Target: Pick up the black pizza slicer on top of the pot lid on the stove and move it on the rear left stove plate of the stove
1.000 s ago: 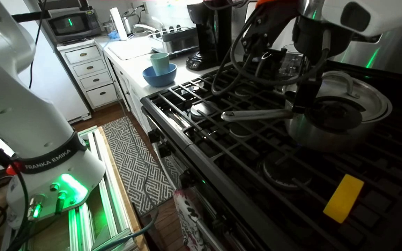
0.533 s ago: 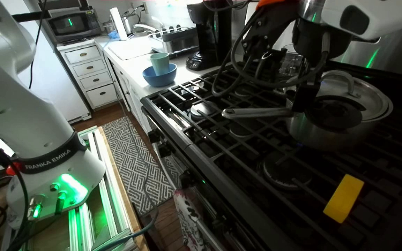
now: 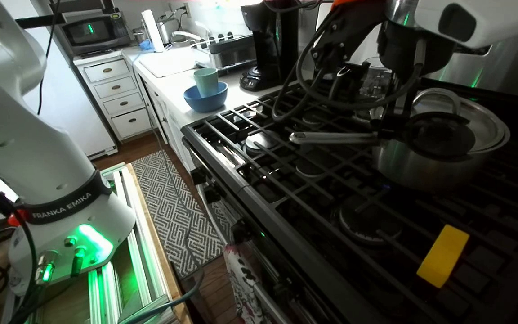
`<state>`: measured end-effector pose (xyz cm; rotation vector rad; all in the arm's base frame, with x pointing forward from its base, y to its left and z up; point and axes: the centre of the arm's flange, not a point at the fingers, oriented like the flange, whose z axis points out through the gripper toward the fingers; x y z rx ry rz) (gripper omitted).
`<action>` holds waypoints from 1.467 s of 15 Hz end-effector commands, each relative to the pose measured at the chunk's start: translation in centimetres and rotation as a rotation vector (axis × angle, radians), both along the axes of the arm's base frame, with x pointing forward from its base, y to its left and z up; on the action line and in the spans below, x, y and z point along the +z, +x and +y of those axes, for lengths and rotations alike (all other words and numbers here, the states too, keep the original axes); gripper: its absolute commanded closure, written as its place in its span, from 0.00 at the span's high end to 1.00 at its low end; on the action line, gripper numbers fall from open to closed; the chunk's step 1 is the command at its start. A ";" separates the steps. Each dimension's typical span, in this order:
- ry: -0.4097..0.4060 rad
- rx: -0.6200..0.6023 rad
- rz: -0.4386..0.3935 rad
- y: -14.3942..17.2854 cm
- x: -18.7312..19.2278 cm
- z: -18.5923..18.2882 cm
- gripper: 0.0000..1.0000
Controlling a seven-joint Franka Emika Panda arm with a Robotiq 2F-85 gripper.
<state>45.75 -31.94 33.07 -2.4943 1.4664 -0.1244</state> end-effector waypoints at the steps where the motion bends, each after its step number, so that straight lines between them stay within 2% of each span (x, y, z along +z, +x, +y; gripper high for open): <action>1: -0.044 -0.013 -0.015 -1.0 1.4 1.3 0.07; 3: -0.074 0.012 -0.011 -1.7 2.1 2.3 0.07; 6: -0.126 0.118 0.049 -2.9 2.6 5.3 0.07; 10: -0.203 0.378 0.136 -4.1 2.6 11.6 0.07; 15: -0.323 0.675 0.176 -4.1 3.5 18.3 0.07; 19: -0.233 0.906 0.201 -4.6 3.6 20.6 0.07; 20: -0.267 0.819 0.208 -3.4 2.6 20.4 0.27; 22: -0.255 0.878 0.211 -3.6 2.7 20.8 0.27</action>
